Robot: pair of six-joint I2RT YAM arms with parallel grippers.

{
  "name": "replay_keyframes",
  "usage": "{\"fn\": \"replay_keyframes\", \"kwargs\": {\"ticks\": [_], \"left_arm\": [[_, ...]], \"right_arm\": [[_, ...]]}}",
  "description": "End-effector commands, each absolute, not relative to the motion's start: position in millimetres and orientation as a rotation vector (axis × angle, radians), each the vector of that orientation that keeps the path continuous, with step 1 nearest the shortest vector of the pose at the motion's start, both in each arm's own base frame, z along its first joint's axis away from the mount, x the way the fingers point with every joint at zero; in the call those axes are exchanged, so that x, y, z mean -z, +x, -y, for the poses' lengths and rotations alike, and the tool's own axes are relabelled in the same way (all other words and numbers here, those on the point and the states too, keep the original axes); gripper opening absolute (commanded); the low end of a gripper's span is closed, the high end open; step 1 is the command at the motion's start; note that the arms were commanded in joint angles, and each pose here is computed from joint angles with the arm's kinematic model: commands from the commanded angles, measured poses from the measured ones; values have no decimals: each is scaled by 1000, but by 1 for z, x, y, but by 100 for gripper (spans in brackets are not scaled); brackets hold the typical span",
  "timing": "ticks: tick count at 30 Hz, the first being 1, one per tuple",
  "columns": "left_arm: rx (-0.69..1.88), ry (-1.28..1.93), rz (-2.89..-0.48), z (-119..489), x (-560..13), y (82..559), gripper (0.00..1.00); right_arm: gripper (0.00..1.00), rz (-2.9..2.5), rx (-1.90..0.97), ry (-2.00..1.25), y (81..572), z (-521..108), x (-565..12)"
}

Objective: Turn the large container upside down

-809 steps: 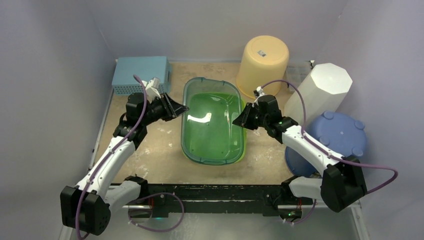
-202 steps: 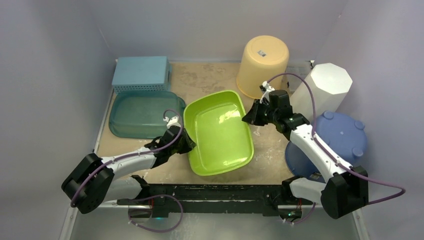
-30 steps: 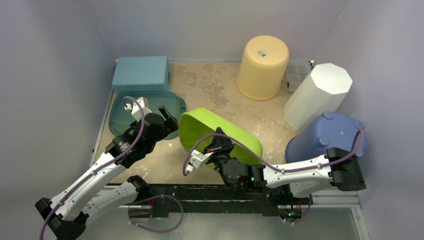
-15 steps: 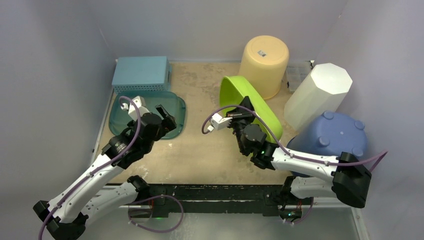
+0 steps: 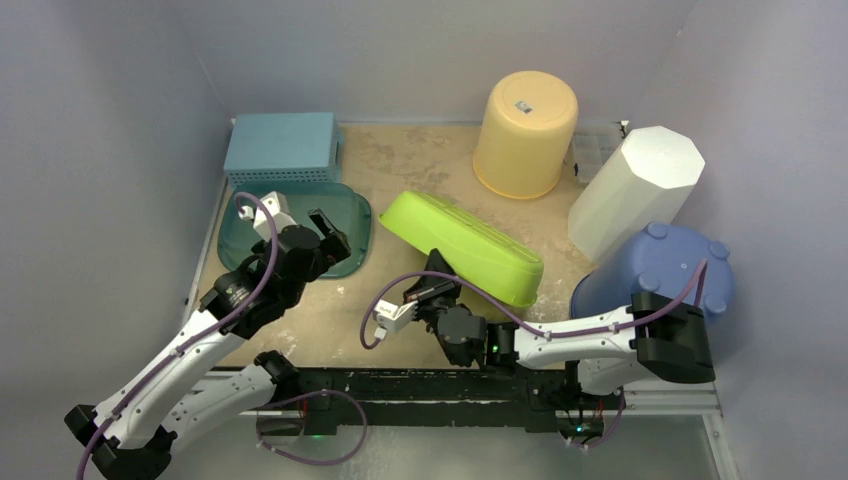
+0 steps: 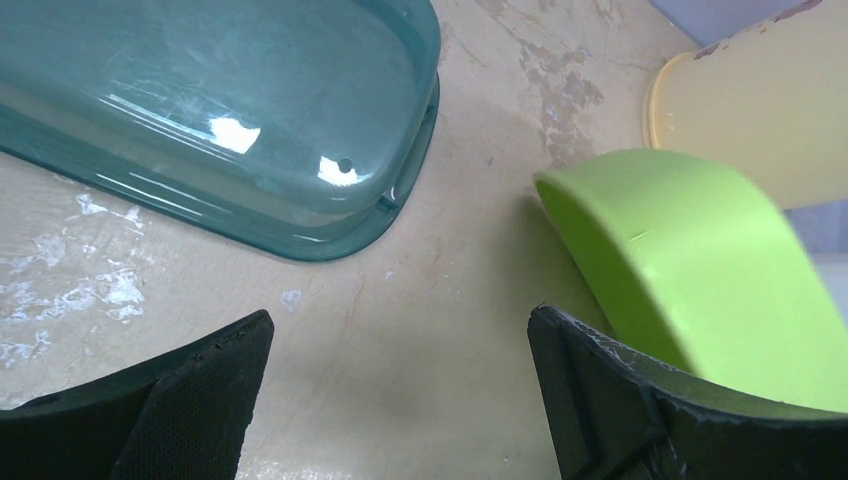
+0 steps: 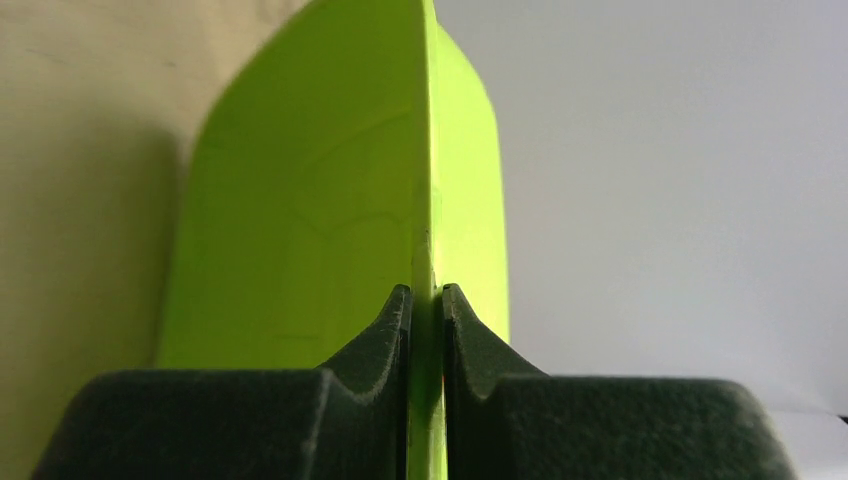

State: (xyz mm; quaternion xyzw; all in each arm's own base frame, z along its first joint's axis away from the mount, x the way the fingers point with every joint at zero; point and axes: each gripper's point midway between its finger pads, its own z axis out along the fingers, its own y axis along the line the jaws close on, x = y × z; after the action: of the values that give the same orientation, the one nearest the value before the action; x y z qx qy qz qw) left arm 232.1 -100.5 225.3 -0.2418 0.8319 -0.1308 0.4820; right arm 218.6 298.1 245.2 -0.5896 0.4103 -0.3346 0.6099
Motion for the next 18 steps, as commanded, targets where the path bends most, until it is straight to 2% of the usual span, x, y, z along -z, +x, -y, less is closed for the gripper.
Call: {"fn": "replay_keyframes", "kwargs": {"ticks": [1, 10, 18], "left_arm": [[320, -626, -1939, 86, -257, 232, 99], [317, -614, -1939, 81, -265, 226, 99], [343, -573, -1977, 96, -257, 232, 99]], "right_arm": [[0, -1124, 702, -1358, 204, -297, -203], [0, -1231, 493, -1398, 162, -332, -152], [1, -1333, 389, -1407, 151, -347, -118]]}}
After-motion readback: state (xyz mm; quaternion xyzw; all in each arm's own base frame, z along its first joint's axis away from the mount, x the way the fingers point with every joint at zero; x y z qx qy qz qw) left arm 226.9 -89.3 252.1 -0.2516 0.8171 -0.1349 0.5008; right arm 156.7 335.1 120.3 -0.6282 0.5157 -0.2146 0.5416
